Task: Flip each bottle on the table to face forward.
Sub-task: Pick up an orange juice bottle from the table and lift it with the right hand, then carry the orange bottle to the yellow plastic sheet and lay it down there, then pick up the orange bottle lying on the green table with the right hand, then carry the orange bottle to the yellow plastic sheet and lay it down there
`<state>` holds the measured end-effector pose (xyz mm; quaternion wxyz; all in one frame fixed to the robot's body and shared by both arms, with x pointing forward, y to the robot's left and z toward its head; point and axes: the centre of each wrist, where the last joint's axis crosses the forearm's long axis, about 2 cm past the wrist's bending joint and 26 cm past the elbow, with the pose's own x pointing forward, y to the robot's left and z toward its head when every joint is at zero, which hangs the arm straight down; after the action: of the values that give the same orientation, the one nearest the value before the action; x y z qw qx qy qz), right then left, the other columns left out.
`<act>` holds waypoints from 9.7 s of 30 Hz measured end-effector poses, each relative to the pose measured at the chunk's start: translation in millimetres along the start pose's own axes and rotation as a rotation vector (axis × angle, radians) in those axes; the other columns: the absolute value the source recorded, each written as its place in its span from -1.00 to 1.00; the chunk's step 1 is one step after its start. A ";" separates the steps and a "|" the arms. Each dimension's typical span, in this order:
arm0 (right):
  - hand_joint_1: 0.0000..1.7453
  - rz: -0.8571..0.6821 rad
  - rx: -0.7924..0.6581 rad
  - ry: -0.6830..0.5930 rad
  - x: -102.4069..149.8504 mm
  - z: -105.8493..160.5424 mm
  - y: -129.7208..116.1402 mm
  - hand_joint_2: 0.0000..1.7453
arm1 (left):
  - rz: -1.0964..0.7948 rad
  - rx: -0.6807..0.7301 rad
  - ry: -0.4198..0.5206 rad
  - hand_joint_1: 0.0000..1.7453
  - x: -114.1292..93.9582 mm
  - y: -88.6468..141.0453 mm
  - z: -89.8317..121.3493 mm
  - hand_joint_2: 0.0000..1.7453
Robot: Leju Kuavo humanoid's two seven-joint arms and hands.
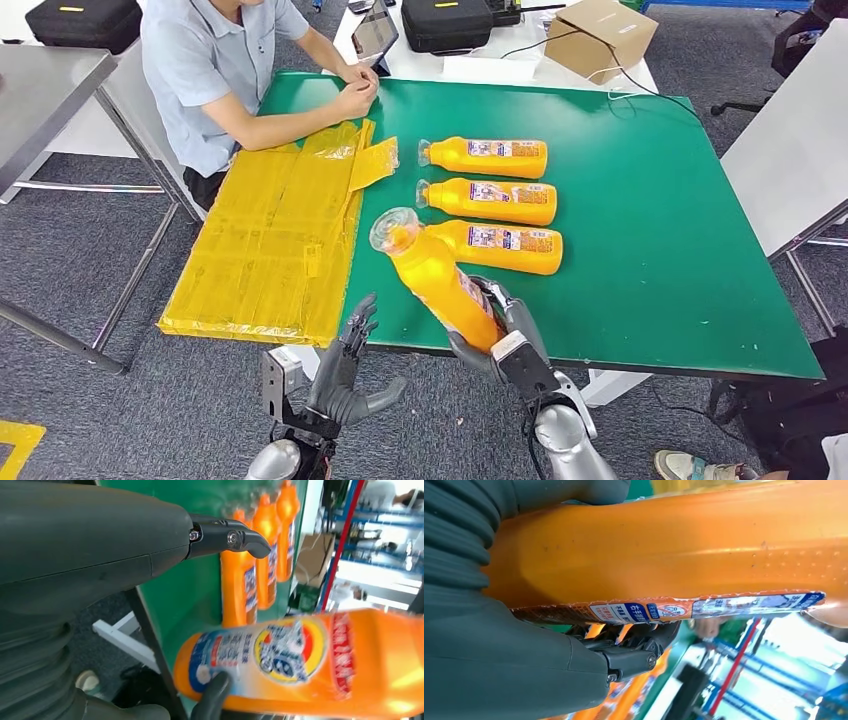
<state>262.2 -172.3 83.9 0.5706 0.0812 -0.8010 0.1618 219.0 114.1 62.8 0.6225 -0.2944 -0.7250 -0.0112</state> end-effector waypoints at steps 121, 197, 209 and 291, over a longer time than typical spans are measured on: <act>-1.00 0.278 0.112 -0.209 -4.4 24.9 115.8 -1.00 | -1.563 0.111 0.824 -0.25 104.0 188.4 -145.4 1.00; -1.00 0.972 -0.239 0.271 -68.0 5.4 -90.1 1.00 | -0.249 0.228 -0.547 -1.00 121.3 64.3 -27.8 1.00; 0.31 0.946 -0.073 0.512 -77.2 -16.6 -103.8 1.00 | -0.189 0.119 -0.518 -1.00 124.1 50.2 -47.8 1.00; 0.89 0.015 0.187 -0.038 -14.6 -31.5 106.5 1.00 | 0.344 0.098 -0.114 1.00 42.2 -1.3 -28.8 1.00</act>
<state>261.5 -62.5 61.7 0.5441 0.1311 -0.7937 0.2385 242.1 119.5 108.0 0.5867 -0.3836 -0.6978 0.1475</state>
